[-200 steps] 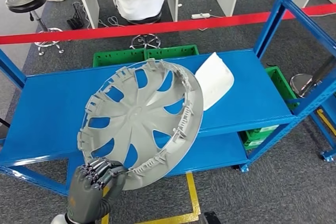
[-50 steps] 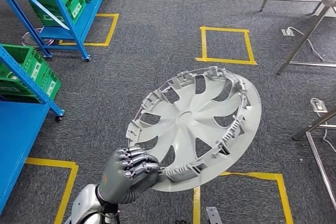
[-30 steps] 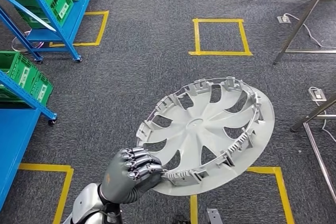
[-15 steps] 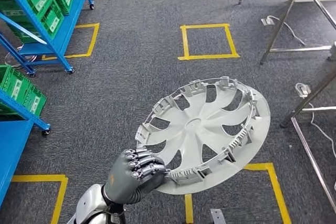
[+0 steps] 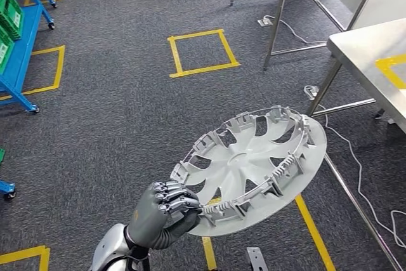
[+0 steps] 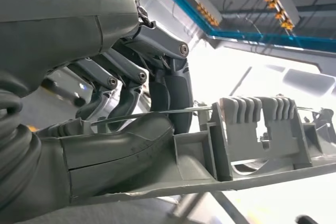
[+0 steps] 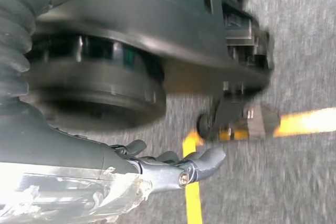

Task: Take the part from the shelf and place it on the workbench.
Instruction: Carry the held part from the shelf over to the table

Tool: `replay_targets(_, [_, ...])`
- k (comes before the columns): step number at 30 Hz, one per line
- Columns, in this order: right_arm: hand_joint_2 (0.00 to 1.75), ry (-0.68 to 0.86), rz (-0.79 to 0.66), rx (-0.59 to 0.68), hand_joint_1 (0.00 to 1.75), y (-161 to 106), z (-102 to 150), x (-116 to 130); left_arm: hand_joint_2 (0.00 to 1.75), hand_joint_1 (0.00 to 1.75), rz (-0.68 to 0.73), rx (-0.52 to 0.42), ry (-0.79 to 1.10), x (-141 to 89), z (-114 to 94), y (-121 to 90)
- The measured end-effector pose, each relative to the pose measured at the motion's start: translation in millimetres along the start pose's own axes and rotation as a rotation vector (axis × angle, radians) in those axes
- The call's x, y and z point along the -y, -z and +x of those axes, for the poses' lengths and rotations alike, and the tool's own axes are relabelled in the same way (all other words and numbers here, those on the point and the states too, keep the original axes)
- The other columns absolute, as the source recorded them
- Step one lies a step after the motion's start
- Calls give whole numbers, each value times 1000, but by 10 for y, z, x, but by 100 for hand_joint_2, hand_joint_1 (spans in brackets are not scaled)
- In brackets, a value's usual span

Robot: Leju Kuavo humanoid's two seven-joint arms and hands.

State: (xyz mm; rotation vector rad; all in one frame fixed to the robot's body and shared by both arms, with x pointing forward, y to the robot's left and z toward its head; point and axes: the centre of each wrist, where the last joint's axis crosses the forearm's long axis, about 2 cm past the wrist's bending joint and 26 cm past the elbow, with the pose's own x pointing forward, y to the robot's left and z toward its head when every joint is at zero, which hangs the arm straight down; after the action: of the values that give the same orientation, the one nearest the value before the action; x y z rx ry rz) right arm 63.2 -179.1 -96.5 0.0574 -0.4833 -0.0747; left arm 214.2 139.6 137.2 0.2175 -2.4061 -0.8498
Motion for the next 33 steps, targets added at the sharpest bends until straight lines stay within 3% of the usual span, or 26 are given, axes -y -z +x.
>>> replay_targets(33, [175,-8,-1,-3,0,8,19,9,175,175,60,1,19,31,24,-3])
